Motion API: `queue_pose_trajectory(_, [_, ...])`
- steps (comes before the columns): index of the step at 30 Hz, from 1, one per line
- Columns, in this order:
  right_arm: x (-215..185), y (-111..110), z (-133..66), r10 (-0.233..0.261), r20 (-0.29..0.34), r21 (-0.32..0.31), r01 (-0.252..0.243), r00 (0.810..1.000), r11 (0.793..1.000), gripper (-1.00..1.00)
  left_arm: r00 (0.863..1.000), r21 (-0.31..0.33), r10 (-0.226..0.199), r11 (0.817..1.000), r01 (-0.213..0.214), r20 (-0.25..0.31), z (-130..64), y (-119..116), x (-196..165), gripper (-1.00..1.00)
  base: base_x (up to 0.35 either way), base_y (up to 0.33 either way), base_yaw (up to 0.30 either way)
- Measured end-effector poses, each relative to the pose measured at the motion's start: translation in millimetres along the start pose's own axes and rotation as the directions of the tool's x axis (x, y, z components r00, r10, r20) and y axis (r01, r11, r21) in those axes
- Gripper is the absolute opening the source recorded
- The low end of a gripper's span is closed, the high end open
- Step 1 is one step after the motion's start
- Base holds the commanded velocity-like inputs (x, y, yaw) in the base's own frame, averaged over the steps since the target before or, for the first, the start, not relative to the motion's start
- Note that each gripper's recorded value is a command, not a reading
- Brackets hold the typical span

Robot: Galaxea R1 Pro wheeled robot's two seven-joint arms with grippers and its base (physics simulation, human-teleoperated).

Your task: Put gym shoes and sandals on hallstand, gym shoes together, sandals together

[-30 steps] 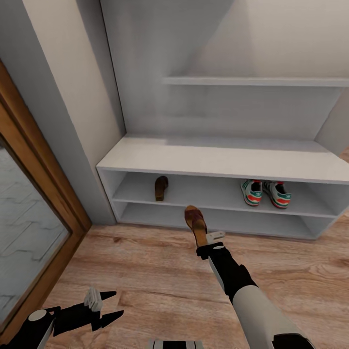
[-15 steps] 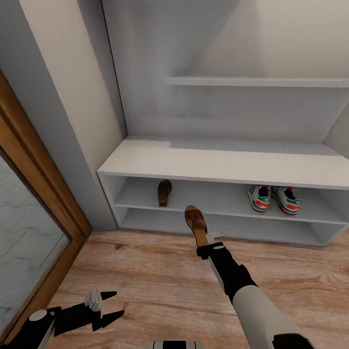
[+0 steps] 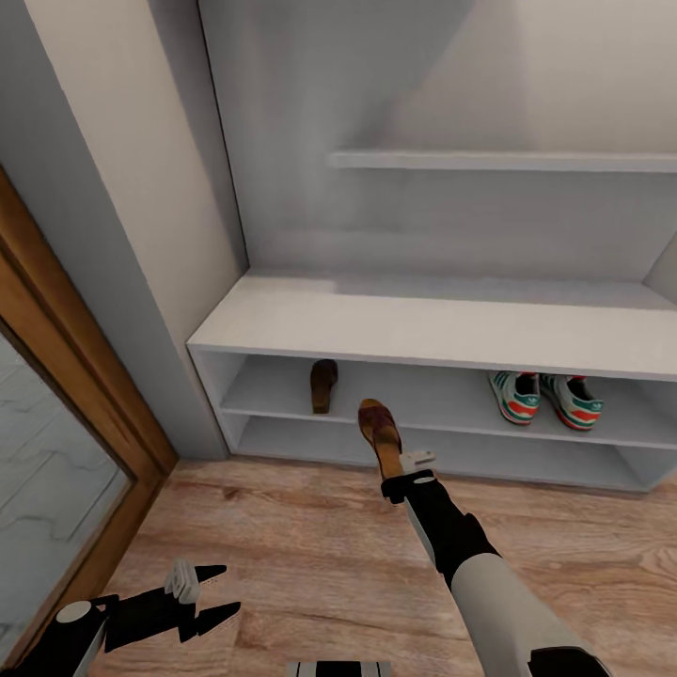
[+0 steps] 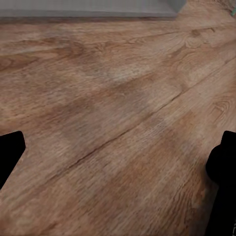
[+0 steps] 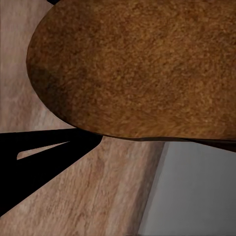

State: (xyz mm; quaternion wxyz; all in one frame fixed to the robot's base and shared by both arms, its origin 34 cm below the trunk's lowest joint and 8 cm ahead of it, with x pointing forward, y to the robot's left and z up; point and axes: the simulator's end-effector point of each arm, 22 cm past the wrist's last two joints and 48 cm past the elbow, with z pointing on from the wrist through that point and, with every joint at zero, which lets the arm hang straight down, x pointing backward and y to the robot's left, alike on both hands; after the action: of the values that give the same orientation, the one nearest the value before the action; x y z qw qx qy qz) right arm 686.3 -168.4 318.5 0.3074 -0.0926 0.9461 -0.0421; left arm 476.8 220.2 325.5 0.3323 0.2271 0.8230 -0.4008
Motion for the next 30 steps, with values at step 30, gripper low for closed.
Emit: queue_pose_trajectory(30, [-0.3,-0.2,0.2,0.000,0.000,0.000,0.000,1.000,1.000,-1.00,1.000,-0.001,0.000,1.000,0.000,0.002,0.0,0.4,-0.3,1.00,0.100,0.006,0.000])
